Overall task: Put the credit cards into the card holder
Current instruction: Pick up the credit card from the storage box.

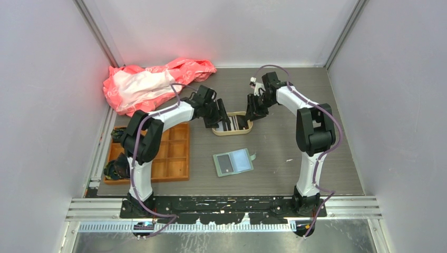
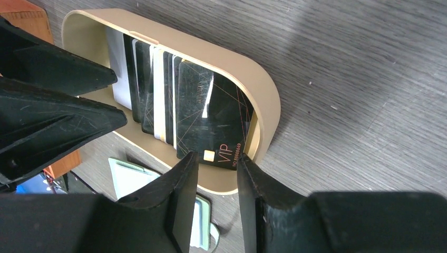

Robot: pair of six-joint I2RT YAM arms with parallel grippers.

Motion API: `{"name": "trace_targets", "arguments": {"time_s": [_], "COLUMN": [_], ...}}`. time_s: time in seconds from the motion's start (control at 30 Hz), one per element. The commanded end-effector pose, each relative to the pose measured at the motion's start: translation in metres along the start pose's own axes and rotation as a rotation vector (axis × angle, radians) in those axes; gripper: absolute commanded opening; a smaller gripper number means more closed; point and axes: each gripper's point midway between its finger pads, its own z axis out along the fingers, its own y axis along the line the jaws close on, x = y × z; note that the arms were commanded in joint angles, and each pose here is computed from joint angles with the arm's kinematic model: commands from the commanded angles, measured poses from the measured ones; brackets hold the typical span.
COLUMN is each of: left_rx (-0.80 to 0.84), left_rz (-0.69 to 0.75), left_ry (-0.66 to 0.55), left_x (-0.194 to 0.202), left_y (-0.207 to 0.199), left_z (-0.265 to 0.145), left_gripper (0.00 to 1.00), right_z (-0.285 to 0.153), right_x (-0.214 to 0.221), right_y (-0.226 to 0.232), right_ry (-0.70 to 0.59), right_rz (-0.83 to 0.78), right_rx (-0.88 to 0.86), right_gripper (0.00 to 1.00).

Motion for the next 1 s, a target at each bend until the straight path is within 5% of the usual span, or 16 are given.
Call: {"name": "trace_targets", "arguments": {"time_s": [0.0, 0.37, 0.73, 0.97], "left_rx": [0.034, 0.171, 0.405, 0.38], "left_rz": [0.0, -0.063, -0.063, -0.067], "left_ry": [-0.005, 0.004, -0.091, -0.062], "left_x": [-0.006, -0.004, -0.02, -0.014], "left_y": [-0.013, -0.034, -0.075, -0.073], "left_z": [0.004, 0.018, 0.001, 0.01], "left_gripper": [0.63, 0.55, 0.35, 0.39], "right_z": [-0.006, -0.004, -0.007, -0.008], "right_x": [-0.014, -0.013, -0.013, -0.013], "right_y": [0.006, 0.01, 0.013, 0.013], "right_ry": [-0.035, -0.027, -0.035, -0.037], "right_rz": [-0.033, -0.04, -0.043, -0.042], "right_rx": [-0.008, -0.014, -0.025, -0.028], "right_gripper": [0.38, 0.37, 0.37, 0.37]}}
